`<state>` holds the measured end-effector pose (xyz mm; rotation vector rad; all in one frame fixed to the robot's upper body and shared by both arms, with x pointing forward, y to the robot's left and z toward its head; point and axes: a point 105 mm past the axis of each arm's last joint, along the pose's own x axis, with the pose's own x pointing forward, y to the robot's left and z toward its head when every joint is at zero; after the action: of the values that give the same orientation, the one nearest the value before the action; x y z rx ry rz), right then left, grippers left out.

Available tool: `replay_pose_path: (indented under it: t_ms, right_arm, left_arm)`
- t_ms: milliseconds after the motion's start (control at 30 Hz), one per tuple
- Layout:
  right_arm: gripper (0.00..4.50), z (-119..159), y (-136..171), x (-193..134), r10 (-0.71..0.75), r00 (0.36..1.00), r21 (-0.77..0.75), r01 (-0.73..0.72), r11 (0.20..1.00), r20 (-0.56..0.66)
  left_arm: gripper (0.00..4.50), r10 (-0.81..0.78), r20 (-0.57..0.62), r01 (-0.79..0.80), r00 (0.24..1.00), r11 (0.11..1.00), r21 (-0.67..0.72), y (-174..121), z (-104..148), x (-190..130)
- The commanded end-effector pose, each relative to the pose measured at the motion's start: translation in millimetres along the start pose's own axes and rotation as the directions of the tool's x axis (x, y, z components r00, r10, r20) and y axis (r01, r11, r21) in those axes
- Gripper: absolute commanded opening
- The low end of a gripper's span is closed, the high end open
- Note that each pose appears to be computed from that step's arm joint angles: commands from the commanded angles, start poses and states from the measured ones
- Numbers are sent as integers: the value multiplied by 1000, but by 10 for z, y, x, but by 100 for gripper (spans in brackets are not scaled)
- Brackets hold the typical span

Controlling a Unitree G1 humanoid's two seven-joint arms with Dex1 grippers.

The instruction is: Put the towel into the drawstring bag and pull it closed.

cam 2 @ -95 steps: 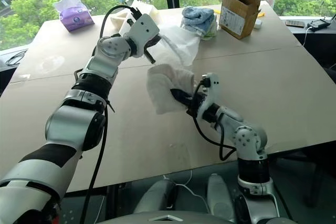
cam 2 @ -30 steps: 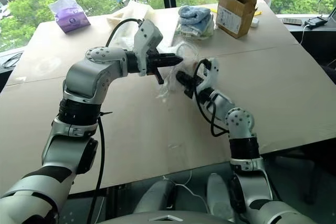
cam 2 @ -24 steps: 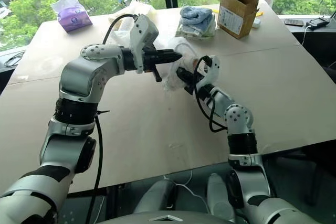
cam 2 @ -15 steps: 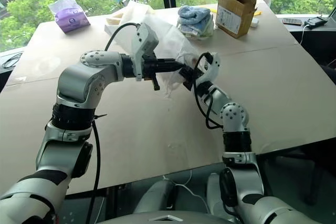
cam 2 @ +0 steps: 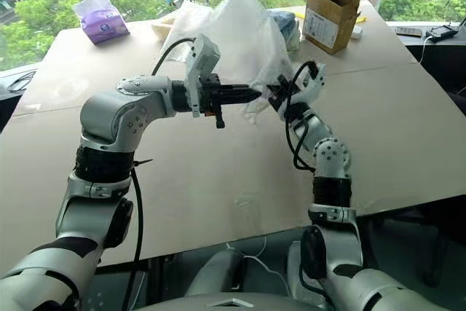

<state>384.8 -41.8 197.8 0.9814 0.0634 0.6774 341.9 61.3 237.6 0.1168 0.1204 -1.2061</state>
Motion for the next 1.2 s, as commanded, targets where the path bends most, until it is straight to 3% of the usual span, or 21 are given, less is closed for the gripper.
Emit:
replay_pose_path:
  t_ms: [33,100,133,200,300,400,433,500,533,600,667,733,833,867,900,1133,1200]
  right_arm:
    - [0,-176,305,6,127,990,-45,-130,991,-56]
    - [0,62,85,51,0,997,83,-6,997,79]
    - [0,64,88,53,6,997,62,-10,998,73]
    - [0,-245,287,18,116,987,-125,-129,984,-109]
    - [0,-260,177,32,50,996,-61,-54,997,-74]
    - [0,-612,376,-136,189,929,-174,-253,952,-317]
    - [0,-598,353,-142,180,935,-187,-245,951,-306]
    - [0,-323,56,-22,16,990,-105,-31,994,-141]
    - [0,-278,-33,-8,-29,993,-87,18,996,-118]
    - [0,-466,113,-68,64,966,-183,-112,977,-250]
    - [0,-425,124,-53,61,974,-203,-106,974,-217]
    - [0,-235,-103,15,-63,992,-143,47,989,-109]
    - [0,-394,28,-41,26,974,-211,-75,975,-225]
    - [0,-344,-1,-26,2,981,-213,-44,976,-193]
    - [106,-285,-57,-11,-34,987,-199,2,980,-157]
    - [445,-190,-89,-31,-53,992,-205,30,978,-112]
    - [445,-182,-75,-39,-52,993,-208,28,978,-110]
  left_arm:
    - [2,-29,65,29,997,1000,-6,-72,164,-11]
    - [2,-33,75,34,997,999,-19,-82,176,-11]
    - [2,-33,77,35,996,999,-23,-86,176,-9]
    - [2,-31,71,33,997,999,-29,-93,153,7]
    - [2,-38,64,40,997,999,-27,-116,128,32]
    - [2,-36,68,38,997,999,-27,-115,137,41]
    - [2,-35,68,37,997,999,-27,-115,135,45]
    - [2,-38,65,39,997,999,-26,-121,121,48]
    - [2,-39,63,40,997,999,-25,-124,115,47]
    - [2,-41,63,43,997,999,-27,-131,112,51]
    - [2,-45,57,47,997,999,-22,-143,99,55]
    - [2,-42,50,43,998,999,-15,-135,77,47]
    - [2,-36,49,36,998,999,-17,-125,70,45]
    - [2,-34,49,34,998,999,-15,-123,69,44]
    - [0,-32,48,33,998,999,-13,-121,67,42]
    - [0,20,8,-21,1000,999,40,-26,-14,24]
    - [0,31,4,-31,1000,998,46,-1,-34,28]
